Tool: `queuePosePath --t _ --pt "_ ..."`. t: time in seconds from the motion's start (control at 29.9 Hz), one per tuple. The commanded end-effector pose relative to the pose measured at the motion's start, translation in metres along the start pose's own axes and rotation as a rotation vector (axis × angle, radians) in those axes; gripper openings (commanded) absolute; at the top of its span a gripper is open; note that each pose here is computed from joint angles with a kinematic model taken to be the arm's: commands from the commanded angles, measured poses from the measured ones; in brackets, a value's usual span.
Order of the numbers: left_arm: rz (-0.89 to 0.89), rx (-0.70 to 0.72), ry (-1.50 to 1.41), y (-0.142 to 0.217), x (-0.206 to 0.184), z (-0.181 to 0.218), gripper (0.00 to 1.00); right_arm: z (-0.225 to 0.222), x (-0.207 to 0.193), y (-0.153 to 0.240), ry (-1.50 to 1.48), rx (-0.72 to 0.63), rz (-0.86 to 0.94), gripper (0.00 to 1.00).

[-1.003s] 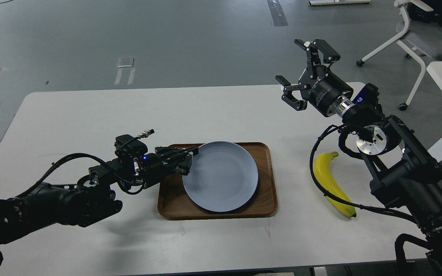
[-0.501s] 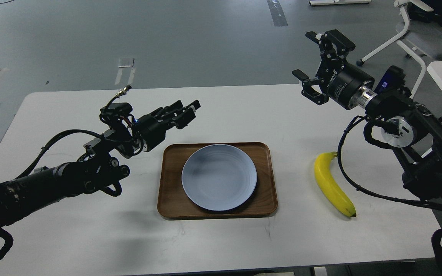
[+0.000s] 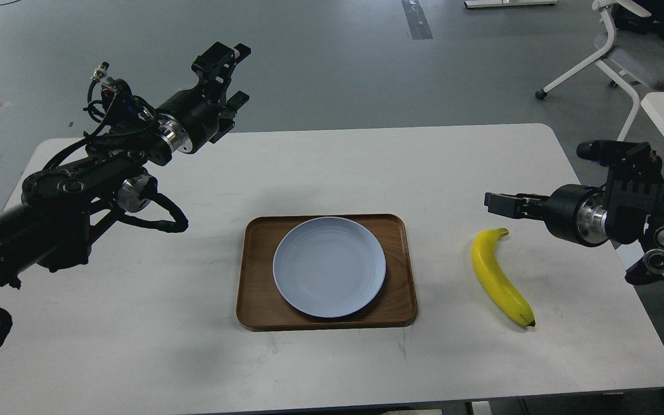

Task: Place banana on plate with both arms
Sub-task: 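Lower the right gripper onto the yellow banana and grasp it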

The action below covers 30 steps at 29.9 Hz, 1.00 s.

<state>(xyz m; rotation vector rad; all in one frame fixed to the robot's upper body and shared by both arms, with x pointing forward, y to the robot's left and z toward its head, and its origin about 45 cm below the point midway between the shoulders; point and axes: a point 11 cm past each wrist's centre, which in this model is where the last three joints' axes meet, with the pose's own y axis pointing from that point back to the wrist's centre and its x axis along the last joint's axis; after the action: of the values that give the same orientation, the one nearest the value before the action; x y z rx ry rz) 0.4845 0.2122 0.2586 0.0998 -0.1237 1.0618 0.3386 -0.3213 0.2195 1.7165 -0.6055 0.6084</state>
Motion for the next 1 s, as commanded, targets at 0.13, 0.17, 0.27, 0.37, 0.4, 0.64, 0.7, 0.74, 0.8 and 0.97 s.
queuePosePath --t 0.13,0.17,0.27,0.37,0.4,0.64,0.7,0.74,0.8,0.97 --pt "0.028 0.011 0.003 0.009 0.010 -0.008 0.98 0.005 -0.045 -0.008 0.062 -0.077 -0.114 0.84" --pt "0.032 0.016 0.003 0.011 0.013 -0.010 0.99 0.002 -0.053 -0.011 0.057 -0.075 -0.129 0.81" --pt "0.041 0.019 -0.001 0.014 0.018 -0.011 0.99 -0.007 -0.065 -0.018 0.042 -0.069 -0.146 0.81" --pt "0.044 0.024 -0.003 0.016 0.018 -0.014 0.98 -0.013 -0.067 -0.021 0.037 -0.072 -0.147 0.81" --pt "0.044 0.028 -0.004 0.016 0.017 -0.016 0.98 -0.015 -0.069 -0.022 0.035 -0.068 -0.148 0.81" --pt "0.045 0.060 0.001 0.024 0.014 -0.033 0.98 -0.013 -0.088 -0.024 0.017 -0.071 -0.185 0.75" --pt "0.045 0.060 0.001 0.024 0.014 -0.033 0.99 -0.011 -0.093 -0.024 0.012 -0.076 -0.196 0.63" --pt "0.045 0.060 0.001 0.024 0.014 -0.033 0.98 -0.010 -0.095 -0.024 0.011 -0.077 -0.200 0.59" --pt "0.044 0.061 -0.001 0.024 0.014 -0.033 0.98 -0.009 -0.098 -0.024 0.007 -0.079 -0.205 0.32" --pt "0.043 0.074 0.002 0.027 0.013 -0.039 0.98 -0.011 -0.096 -0.026 -0.021 -0.075 -0.163 0.00"
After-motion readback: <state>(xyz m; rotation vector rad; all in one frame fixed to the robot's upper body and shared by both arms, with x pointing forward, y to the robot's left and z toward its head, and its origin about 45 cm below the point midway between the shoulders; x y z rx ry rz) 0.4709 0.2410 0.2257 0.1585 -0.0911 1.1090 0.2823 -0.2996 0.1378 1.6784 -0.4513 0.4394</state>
